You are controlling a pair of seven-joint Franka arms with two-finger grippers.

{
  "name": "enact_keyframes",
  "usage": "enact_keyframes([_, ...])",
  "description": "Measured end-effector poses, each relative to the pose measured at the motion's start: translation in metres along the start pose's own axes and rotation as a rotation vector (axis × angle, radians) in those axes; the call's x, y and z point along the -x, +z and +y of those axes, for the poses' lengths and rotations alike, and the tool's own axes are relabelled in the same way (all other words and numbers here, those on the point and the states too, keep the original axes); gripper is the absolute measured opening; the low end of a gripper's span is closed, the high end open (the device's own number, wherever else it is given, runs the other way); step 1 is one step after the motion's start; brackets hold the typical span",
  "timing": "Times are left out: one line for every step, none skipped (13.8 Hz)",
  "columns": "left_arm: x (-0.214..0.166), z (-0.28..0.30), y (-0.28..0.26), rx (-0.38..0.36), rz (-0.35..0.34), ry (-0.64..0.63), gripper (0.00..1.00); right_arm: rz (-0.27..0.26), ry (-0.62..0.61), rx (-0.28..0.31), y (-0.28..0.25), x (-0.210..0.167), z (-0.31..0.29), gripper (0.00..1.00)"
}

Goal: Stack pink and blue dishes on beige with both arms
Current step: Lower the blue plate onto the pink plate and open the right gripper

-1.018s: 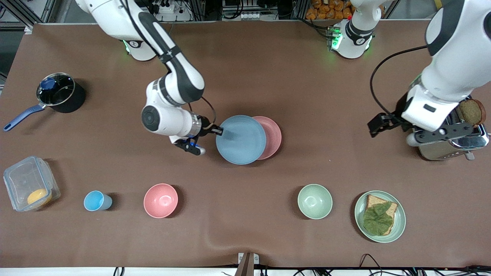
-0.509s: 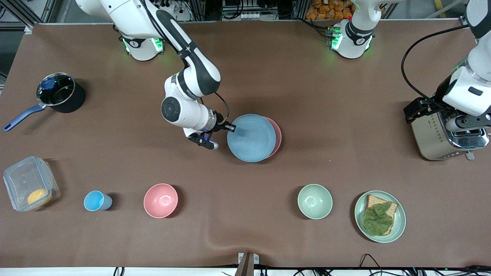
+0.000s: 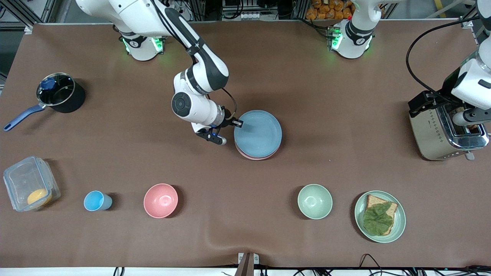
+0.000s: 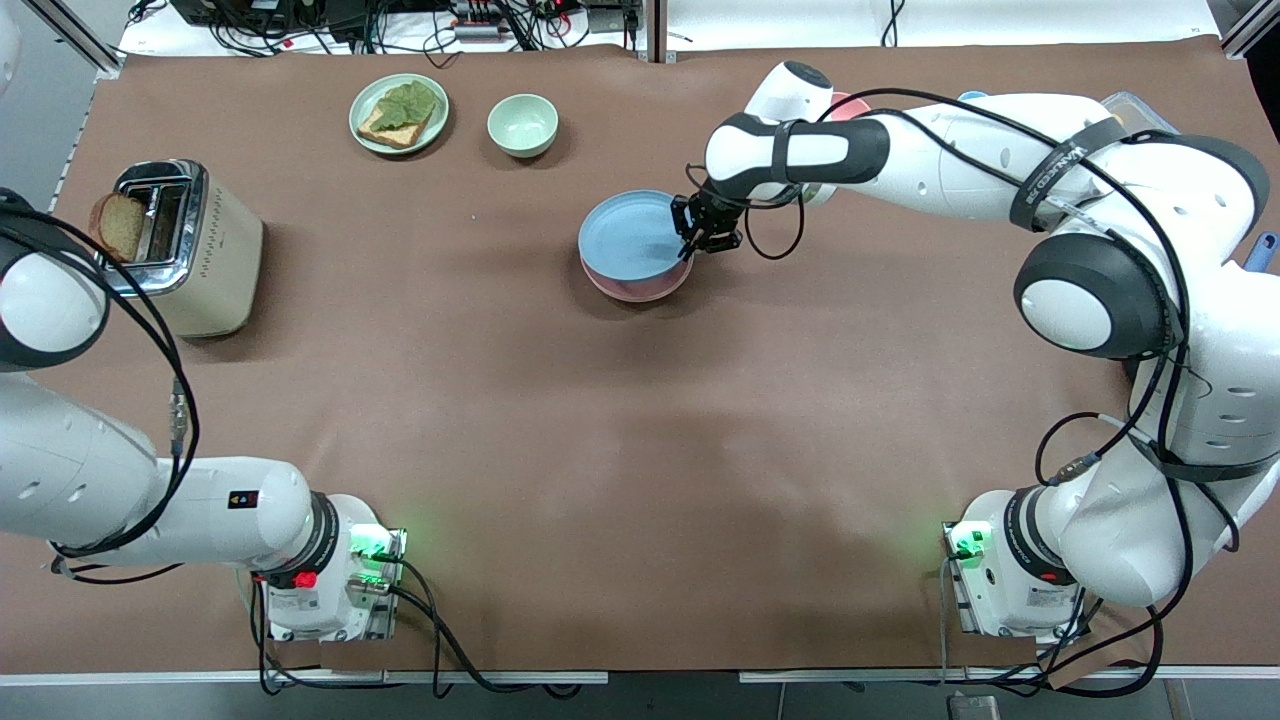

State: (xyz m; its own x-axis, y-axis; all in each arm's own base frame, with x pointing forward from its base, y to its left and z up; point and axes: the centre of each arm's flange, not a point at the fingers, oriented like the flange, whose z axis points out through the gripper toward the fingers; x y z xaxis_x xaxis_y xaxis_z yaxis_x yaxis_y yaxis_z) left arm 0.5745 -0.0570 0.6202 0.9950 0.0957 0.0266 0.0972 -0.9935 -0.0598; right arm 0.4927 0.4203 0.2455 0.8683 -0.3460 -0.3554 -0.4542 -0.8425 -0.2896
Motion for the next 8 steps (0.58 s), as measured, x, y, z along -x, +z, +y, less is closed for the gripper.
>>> enact_keyframes([0.0005, -0.0032, 0.0001, 0.0, -0.006, 0.0, 1.0, 0.001, 0.001, 0.001, 0.0023, 0.0001, 0.0003, 0.05])
enact_keyframes([0.0011, -0.0051, 0.0001, -0.001, -0.011, 0.002, 1.0, 0.004, 0.002, 0.0, 0.0037, -0.0008, 0.0007, 0.05])
enact_keyframes([0.0015, -0.0055, 0.0001, -0.001, -0.013, 0.005, 1.0, 0.008, 0.004, -0.002, 0.0041, -0.0019, 0.0009, 0.05])
enact_keyframes([0.0017, -0.0056, 0.0001, -0.001, -0.014, 0.006, 1.0, 0.012, 0.005, -0.005, 0.0045, -0.0031, 0.0011, 0.05])
enact_keyframes([0.0018, -0.0058, 0.0005, -0.002, -0.016, 0.006, 1.0, 0.016, 0.007, -0.007, 0.0052, -0.004, 0.0014, 0.05])
enact_keyframes([0.0019, -0.0064, 0.0012, -0.002, -0.019, 0.005, 1.0, 0.017, 0.008, -0.007, 0.0061, -0.0047, 0.0019, 0.05])
enact_keyframes([0.0019, -0.0071, 0.0016, -0.003, -0.021, 0.004, 1.0, 0.017, 0.009, -0.006, 0.0069, -0.005, 0.0023, 0.05])
enact_keyframes([0.0018, -0.008, 0.0017, -0.003, -0.022, 0.004, 1.0, 0.016, 0.01, -0.004, 0.008, -0.0052, 0.0027, 0.05])
